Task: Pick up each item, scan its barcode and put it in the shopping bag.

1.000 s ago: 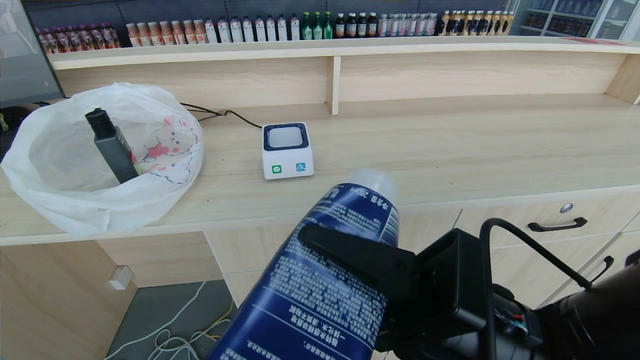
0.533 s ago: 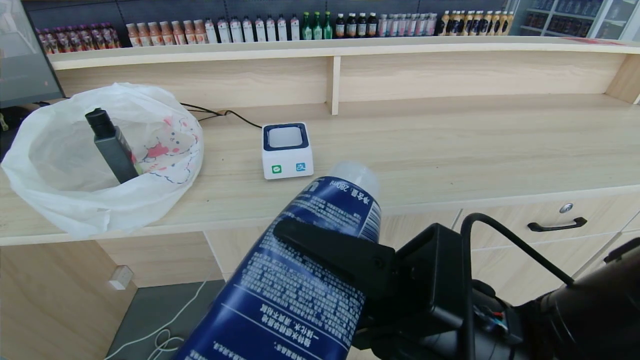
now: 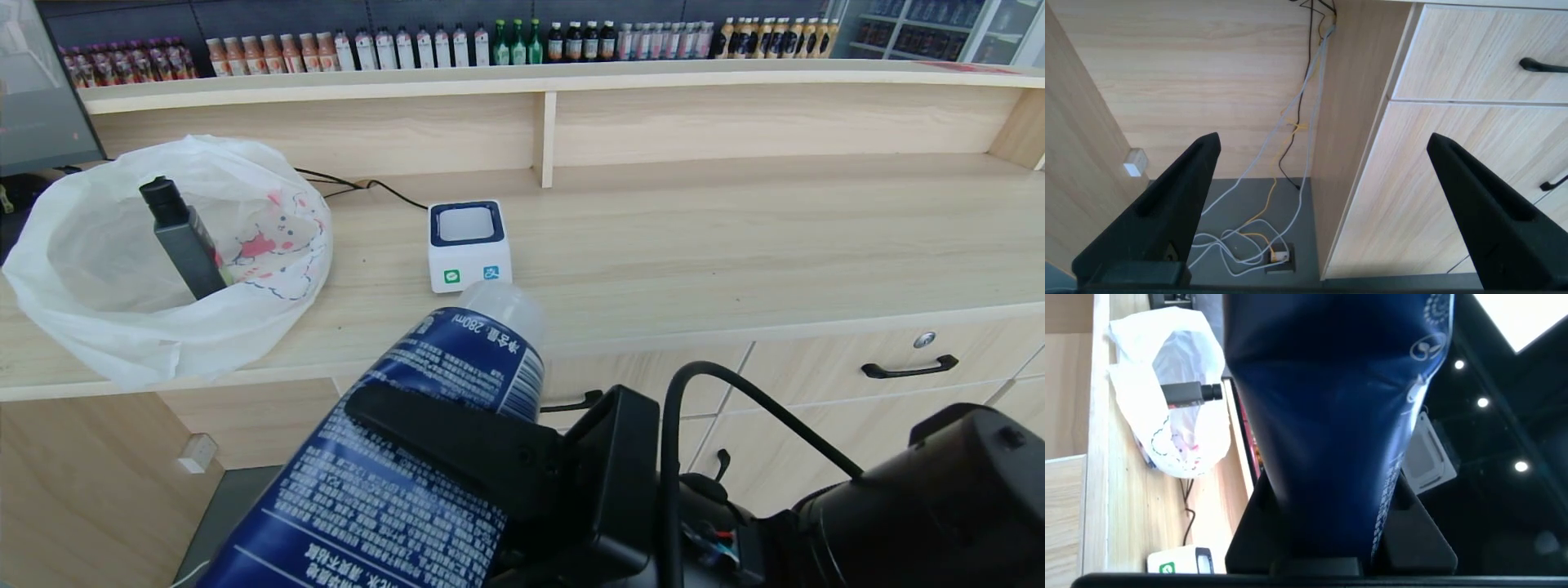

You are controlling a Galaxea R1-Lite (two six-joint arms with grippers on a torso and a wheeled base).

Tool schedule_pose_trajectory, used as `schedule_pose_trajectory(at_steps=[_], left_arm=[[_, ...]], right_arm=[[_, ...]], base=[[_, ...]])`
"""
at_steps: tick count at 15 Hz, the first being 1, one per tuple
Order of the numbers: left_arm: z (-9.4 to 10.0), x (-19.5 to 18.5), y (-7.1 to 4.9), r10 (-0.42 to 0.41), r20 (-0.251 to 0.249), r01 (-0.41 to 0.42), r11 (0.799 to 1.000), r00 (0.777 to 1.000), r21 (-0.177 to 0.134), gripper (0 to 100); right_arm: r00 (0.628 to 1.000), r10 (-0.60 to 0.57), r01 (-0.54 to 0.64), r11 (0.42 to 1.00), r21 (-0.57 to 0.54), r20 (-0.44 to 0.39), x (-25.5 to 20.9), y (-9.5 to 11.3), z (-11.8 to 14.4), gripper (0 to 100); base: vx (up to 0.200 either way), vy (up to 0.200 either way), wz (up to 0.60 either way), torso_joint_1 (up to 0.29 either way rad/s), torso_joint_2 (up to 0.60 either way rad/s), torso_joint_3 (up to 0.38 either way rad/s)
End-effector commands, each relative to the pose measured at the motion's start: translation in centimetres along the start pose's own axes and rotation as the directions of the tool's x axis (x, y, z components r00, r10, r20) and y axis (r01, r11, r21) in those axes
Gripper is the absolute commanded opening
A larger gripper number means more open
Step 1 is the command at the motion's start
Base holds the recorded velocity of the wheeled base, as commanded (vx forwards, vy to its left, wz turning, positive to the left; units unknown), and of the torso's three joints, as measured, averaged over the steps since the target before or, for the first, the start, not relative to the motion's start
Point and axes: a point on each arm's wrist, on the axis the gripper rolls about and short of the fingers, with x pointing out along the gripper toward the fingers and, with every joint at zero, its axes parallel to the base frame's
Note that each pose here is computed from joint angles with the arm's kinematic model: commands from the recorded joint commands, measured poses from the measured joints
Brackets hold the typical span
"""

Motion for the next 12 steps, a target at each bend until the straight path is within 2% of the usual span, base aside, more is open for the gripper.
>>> schedule_pose_trajectory(at_steps=[1,5,8,11,12], left_arm=[[0.0,0.0,0.0,0.000,0.001,0.000,1.000,1.000,-0.001,100],[0.0,0.0,0.0,0.000,0.001,0.000,1.000,1.000,0.000,100],[0.0,0.0,0.0,0.000,0.001,0.000,1.000,1.000,-0.001,100],[0.0,0.0,0.0,0.000,0.001,0.000,1.000,1.000,-0.001,100],[0.0,0.0,0.0,0.000,0.001,0.000,1.000,1.000,-0.001,100]], right_arm=[[1.000,0.005,-0.005,1.000,0.000,0.003,0.1,0.3,0.1,0],[1.000,0.011,-0.011,1.000,0.020,0.005,-0.1,0.3,0.2,0],[0.998,0.067,-0.067,0.980,0.187,0.011,-1.7,0.8,0.5,0],[0.997,0.081,-0.074,0.954,0.292,-0.011,-2.7,0.4,-0.2,0],[0.993,0.116,-0.094,0.914,0.395,-0.032,-3.9,0.7,-0.7,0]], base=[[0.000,0.000,0.00,0.000,0.00,0.000],[0.000,0.000,0.00,0.000,0.00,0.000],[0.000,0.000,0.00,0.000,0.00,0.000],[0.000,0.000,0.00,0.000,0.00,0.000],[0.000,0.000,0.00,0.000,0.00,0.000]])
